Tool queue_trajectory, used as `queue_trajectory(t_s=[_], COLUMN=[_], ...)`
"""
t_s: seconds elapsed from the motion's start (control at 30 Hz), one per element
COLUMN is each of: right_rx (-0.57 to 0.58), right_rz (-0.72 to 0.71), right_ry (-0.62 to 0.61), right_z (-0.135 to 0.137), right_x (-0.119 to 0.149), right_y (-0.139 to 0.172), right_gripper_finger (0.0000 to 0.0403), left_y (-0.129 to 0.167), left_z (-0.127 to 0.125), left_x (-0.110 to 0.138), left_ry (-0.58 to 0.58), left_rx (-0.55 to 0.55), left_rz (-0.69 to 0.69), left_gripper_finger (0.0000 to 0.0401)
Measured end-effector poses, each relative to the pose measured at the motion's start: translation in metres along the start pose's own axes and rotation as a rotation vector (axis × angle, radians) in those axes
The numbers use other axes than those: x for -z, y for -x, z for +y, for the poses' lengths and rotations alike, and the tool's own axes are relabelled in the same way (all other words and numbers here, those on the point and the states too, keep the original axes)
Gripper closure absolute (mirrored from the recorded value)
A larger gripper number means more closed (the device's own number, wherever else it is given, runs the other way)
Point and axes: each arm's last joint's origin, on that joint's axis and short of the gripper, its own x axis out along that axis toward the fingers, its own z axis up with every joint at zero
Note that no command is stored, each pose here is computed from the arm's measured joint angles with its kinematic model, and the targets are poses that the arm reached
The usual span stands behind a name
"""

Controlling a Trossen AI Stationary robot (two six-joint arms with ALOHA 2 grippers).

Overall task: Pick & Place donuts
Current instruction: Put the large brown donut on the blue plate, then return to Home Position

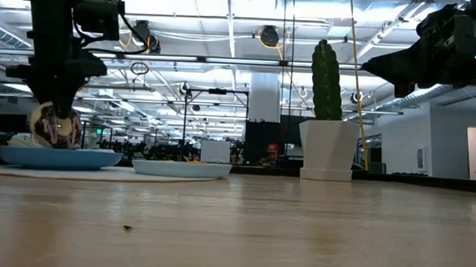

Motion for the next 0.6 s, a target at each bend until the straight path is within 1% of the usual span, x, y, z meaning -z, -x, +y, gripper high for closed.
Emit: queue_trajectory(t_s=[0.23,0.33,0.47,0.6], right_rx=[0.000,0.000,0.000,0.000], right_rz=[0.000,0.000,0.000,0.000], right_ry=[0.000,0.000,0.000,0.000], right_z=[0.000,0.000,0.000,0.000], right_x=[0.000,0.000,0.000,0.000], right_y=[0.000,0.000,0.000,0.000], right_gripper_finger=[0.0358,0.0358,0.0358,0.0358], left_y=[0.000,0.000,0.004,0.015], left_z=[0.000,-0.002,-0.004,-0.007], left_x=[-0.001,-0.003,-0.006,-0.011], left_ry=[0.007,-0.028,-0.063,-0.097], left_rx=[-0.018,0.006,0.037,0.060], left_rz=[-0.022,-0.045,-0.079,-0.118], left_gripper_finger=[0.0199,0.0161,0.0126,0.0103])
